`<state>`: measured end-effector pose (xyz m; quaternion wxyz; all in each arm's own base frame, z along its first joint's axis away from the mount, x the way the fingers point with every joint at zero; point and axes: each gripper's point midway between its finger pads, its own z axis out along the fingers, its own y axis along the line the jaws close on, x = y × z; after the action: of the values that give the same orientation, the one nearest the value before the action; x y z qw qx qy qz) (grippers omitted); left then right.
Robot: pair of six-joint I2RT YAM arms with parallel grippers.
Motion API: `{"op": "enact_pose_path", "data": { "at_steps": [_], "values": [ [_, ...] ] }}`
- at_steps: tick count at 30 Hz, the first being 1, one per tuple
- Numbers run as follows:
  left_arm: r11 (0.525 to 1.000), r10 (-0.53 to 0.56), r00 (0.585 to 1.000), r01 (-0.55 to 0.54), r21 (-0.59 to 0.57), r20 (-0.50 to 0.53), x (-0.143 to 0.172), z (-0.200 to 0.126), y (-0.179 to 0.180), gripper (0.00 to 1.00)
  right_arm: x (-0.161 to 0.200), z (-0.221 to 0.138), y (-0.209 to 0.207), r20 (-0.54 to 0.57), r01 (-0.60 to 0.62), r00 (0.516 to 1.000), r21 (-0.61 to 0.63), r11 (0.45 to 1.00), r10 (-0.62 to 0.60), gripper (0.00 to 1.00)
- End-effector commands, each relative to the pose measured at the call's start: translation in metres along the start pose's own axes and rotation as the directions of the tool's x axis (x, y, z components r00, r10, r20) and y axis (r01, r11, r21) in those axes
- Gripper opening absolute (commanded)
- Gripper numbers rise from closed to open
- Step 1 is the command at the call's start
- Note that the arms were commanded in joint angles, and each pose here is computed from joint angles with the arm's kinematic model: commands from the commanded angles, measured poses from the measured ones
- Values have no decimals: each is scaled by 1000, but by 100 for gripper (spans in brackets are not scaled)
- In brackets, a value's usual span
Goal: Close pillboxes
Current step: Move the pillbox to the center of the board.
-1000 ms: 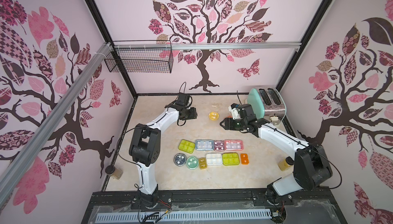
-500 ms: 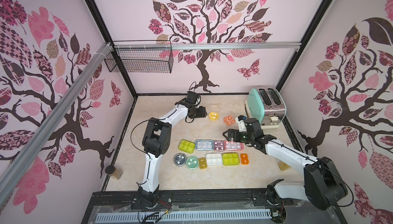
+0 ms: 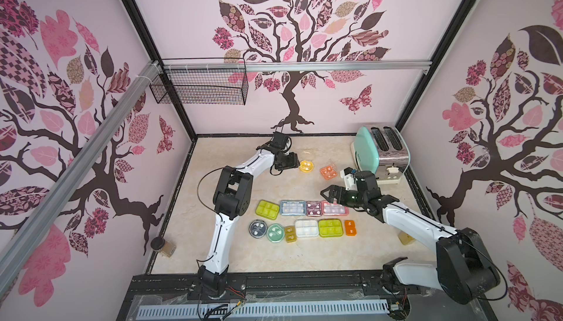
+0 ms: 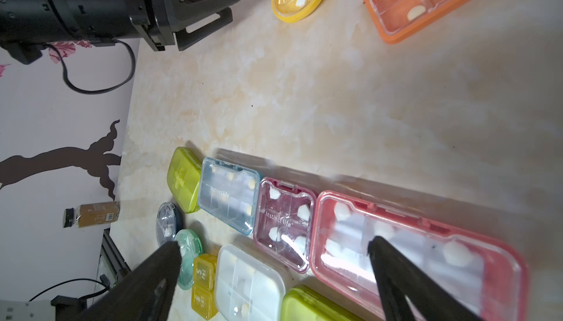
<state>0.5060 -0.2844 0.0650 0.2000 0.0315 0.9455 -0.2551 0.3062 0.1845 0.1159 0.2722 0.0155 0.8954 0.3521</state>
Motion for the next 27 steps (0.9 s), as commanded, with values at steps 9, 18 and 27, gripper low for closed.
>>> {"op": "enact_pose_path", "data": {
  "at_steps": [9,18,27],
  "values": [
    [999,-35,999,35,35,15,-13,23,-9,52,8,-6,10,-48,8,999,-45,999,-10,99],
    [999,-41,999,41,13,-27,-14,40,-5,42,7,-10,11,-42,20,999,-38,999,-21,99],
    [999,-43,998,42,-5,-53,-7,50,0,30,6,-11,10,-37,29,999,-25,999,-30,99]
  ]
}}
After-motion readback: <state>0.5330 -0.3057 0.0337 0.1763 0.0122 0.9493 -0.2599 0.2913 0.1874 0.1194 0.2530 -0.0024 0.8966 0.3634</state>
